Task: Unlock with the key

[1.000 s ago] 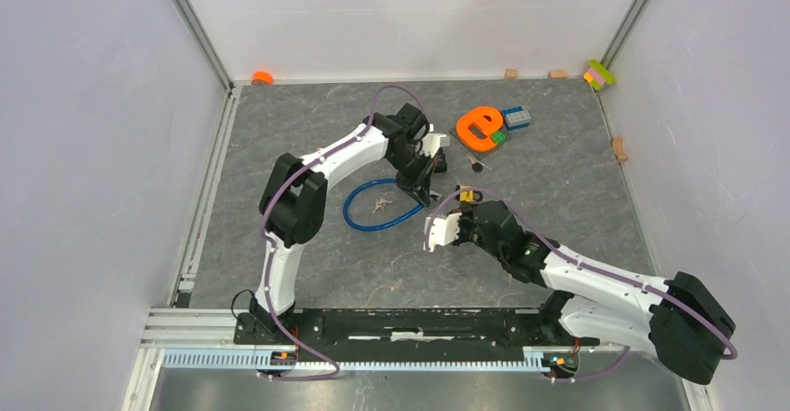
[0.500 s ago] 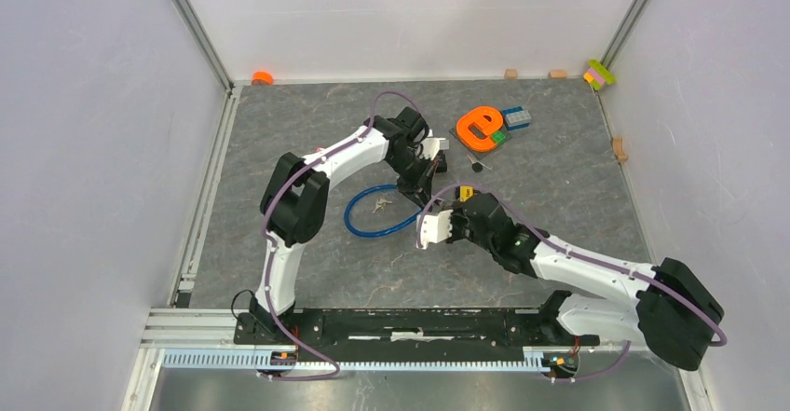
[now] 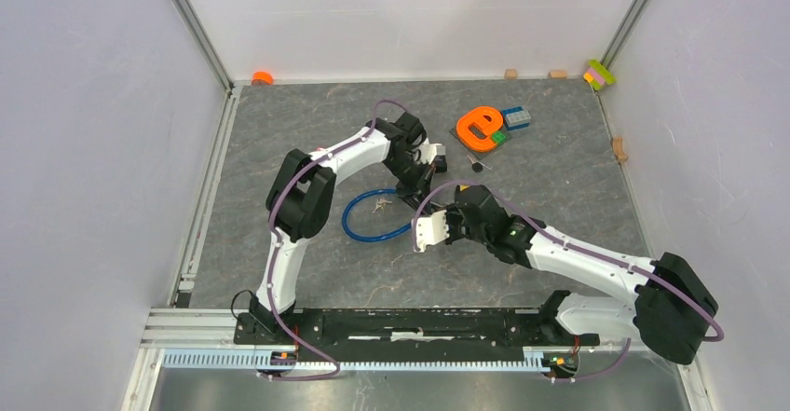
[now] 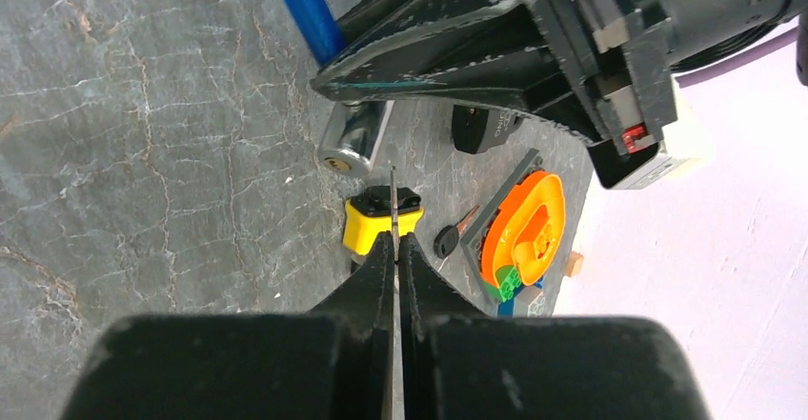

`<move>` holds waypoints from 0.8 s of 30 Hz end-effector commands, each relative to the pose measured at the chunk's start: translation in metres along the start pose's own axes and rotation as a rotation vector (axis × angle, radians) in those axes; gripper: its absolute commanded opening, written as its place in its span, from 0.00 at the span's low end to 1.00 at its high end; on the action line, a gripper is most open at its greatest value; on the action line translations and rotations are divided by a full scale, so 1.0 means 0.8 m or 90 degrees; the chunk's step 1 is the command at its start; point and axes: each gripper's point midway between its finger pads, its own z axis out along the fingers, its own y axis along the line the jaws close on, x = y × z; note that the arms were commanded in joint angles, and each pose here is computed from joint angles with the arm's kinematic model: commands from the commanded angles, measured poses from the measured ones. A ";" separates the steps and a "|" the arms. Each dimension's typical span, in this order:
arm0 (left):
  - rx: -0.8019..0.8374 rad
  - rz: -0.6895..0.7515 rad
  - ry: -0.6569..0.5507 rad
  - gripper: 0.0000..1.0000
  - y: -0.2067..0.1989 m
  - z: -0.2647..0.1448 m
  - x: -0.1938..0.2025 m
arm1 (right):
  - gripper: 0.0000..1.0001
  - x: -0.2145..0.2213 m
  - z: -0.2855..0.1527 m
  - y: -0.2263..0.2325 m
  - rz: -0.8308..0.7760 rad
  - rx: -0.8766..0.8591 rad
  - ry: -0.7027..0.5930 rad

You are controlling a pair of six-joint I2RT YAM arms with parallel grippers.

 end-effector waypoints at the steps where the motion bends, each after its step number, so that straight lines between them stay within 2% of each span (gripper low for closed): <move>1: 0.057 -0.053 -0.014 0.02 -0.020 -0.017 -0.014 | 0.00 -0.013 -0.007 -0.013 -0.030 -0.008 -0.015; 24: 0.151 -0.121 -0.002 0.02 -0.032 -0.012 -0.016 | 0.00 0.006 0.001 -0.010 -0.052 0.015 0.029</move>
